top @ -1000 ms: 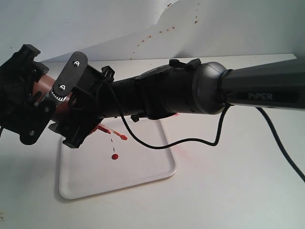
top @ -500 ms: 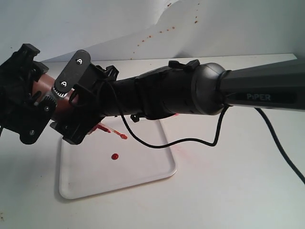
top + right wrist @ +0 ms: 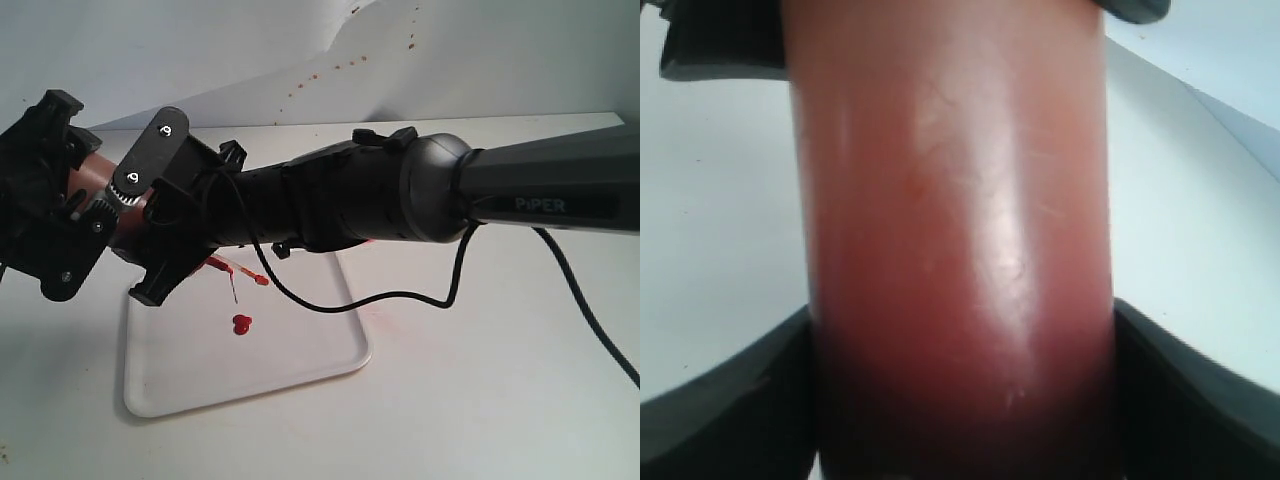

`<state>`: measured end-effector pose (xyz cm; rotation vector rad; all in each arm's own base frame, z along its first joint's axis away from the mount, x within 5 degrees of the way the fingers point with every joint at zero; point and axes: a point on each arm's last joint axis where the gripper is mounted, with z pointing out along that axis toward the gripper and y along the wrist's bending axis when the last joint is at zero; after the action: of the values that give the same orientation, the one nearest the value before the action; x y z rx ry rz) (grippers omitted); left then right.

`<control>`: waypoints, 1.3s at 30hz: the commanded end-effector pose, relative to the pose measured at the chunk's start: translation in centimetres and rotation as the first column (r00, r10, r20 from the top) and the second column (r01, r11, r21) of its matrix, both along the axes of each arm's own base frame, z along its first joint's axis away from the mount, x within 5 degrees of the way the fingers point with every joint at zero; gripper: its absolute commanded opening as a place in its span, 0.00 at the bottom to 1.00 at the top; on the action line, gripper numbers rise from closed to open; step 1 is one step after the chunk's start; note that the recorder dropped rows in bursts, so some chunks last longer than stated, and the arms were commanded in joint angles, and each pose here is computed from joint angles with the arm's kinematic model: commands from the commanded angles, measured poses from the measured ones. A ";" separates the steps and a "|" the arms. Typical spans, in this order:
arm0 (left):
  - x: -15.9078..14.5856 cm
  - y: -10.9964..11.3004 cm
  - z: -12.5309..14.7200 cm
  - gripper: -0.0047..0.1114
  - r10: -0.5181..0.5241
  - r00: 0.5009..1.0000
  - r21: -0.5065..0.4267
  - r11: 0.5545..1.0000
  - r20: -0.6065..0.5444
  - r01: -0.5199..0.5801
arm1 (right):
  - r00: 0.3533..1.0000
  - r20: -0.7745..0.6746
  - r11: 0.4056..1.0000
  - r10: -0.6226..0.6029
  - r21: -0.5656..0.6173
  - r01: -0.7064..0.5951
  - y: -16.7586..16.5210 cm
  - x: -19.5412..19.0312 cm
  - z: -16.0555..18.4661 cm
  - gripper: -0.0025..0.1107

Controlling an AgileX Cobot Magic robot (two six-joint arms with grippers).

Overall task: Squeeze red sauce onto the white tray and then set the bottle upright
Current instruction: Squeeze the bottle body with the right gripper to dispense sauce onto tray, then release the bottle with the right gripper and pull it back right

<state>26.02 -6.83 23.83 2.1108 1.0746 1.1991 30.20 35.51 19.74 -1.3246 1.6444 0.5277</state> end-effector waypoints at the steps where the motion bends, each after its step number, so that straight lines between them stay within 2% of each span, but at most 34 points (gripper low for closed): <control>1: 0.0 0.0 0.8 0.04 0.020 0.999 -0.036 0.999 0.025 -0.019 | 1.000 0.003 1.000 0.007 0.010 -0.007 0.2 -0.1 0.3 0.28; 2: 0.0 0.0 0.8 0.04 0.020 0.999 -0.036 0.999 0.025 -0.019 | 1.000 0.003 1.000 0.007 0.010 -0.007 0.2 -0.1 0.3 0.38; 4: 0.0 0.0 0.8 0.04 0.020 0.999 -0.036 0.999 0.025 -0.019 | 1.000 -0.001 1.000 0.005 0.012 -0.005 0.2 -0.1 0.3 0.71; 5: 0.0 0.0 0.8 0.04 0.020 0.999 -0.036 0.999 0.025 -0.019 | 1.000 -0.003 1.000 0.003 0.014 -0.003 0.2 -0.1 0.3 0.94; 15: 0.0 0.1 0.8 0.04 0.035 0.999 -0.038 0.999 0.029 -0.034 | 0.999 0.027 0.998 -0.034 0.054 0.032 -0.6 -0.4 3.2 0.95; 20: 0.1 0.5 0.9 0.04 0.072 0.996 -0.019 0.997 0.046 -0.071 | 0.994 0.087 0.997 -0.070 -0.013 0.072 -2.1 -0.8 3.8 0.95; 26: 0.0 0.5 0.7 0.04 0.120 0.993 -0.083 0.990 0.015 -0.118 | 0.987 0.135 0.992 -0.090 -0.079 0.102 -4.7 -2.0 4.3 0.95; 30: -0.1 0.6 0.6 0.04 0.146 0.989 -0.121 0.982 -0.002 -0.145 | 0.986 0.116 0.988 -0.118 -0.090 0.129 -7.1 -2.6 4.3 0.95; 34: -0.3 0.7 1.0 0.04 0.169 0.986 -0.170 0.972 0.007 -0.165 | 0.977 0.066 0.975 -0.200 -0.084 0.206 -10.3 -2.3 4.0 0.95; 37: -0.7 0.7 1.8 0.04 0.181 0.983 -0.213 0.962 0.026 -0.171 | 0.964 -0.027 0.964 -0.266 -0.025 0.266 -12.5 -1.4 3.9 0.95; 39: -1.0 0.8 2.3 0.04 0.198 0.979 -0.257 0.949 0.036 -0.183 | 0.962 -0.090 0.965 -0.259 0.019 0.262 -13.7 -1.0 3.5 0.95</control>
<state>25.45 -6.14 24.75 1.9238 1.2951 1.1517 28.76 23.52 23.36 -1.1335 1.8062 0.3475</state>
